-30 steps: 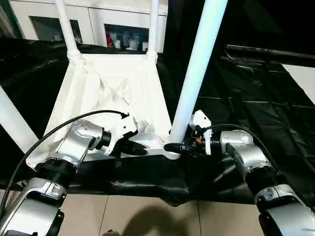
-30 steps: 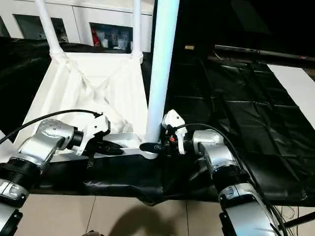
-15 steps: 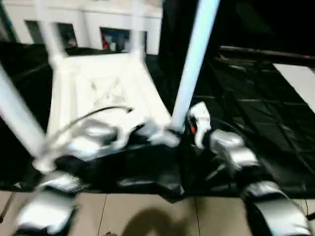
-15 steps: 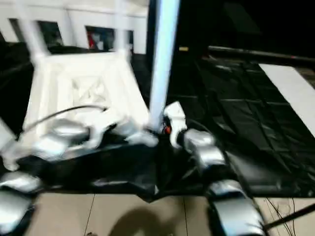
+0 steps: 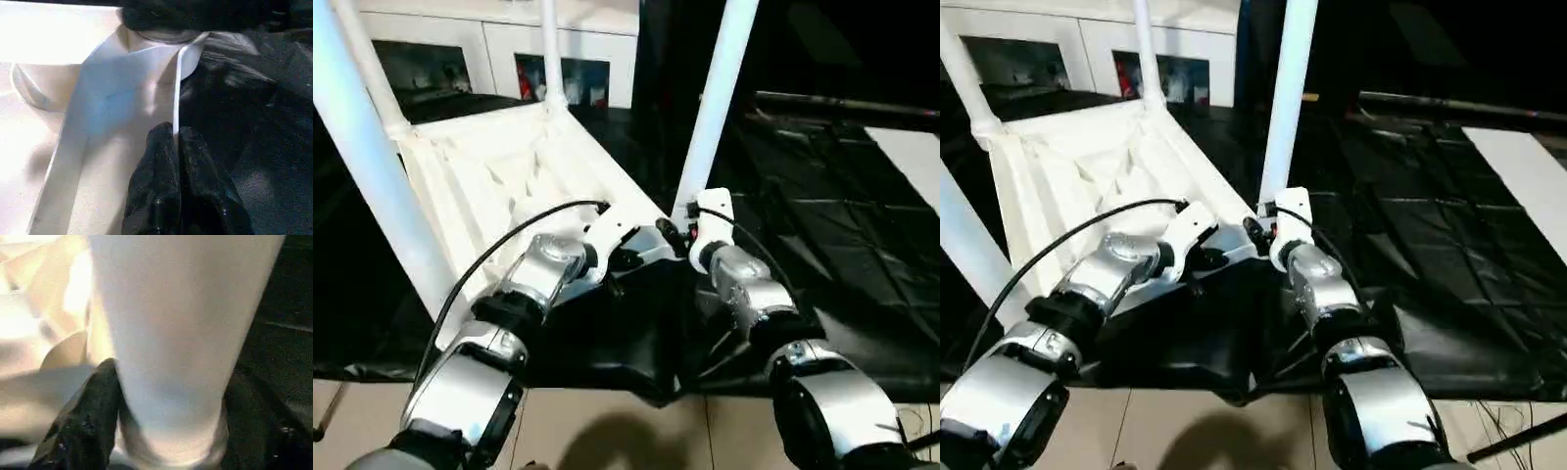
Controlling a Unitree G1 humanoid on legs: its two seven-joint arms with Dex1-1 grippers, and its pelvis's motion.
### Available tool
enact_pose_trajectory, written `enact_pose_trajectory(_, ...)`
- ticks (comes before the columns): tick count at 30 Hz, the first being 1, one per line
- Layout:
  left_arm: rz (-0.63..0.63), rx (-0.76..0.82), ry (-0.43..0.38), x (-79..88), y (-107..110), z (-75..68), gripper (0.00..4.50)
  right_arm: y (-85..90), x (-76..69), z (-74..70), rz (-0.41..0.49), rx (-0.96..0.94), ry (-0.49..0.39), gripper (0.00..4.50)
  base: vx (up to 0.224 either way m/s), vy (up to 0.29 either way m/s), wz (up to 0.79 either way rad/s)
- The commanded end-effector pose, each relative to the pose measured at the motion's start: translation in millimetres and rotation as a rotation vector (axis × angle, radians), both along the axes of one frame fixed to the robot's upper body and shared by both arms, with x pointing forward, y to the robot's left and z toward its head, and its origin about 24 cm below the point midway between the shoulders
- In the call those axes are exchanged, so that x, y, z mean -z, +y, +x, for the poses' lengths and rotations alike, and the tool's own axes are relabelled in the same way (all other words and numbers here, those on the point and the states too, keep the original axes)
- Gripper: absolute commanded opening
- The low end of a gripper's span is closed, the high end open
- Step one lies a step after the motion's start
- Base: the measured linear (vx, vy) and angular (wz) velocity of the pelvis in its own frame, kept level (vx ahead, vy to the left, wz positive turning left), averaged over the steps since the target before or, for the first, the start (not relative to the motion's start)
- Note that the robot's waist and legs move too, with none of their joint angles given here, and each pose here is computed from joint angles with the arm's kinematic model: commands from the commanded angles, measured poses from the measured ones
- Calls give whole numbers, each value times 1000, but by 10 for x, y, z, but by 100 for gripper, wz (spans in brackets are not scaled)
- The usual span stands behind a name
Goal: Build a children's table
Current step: Rotate leg to tighten
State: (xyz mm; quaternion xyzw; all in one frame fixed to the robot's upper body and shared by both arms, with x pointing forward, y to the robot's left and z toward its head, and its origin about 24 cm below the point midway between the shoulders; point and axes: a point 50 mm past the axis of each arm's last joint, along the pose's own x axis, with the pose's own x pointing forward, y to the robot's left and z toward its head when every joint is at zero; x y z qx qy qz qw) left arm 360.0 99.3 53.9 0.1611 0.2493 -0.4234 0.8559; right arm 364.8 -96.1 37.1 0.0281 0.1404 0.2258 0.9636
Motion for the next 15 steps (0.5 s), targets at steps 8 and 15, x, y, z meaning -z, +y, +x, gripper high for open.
enact_pose_trajectory(8, -4, 183, 60, 108, 203, -171, 0, 81, -98, -165, -44, -504, -67, 395, 0, 0, 0)
enact_pose_trajectory(15, -30, 364, 130, 46, 420, -305, 0, -182, -116, -311, -84, -729, -50, 395, 0, 0, 0)
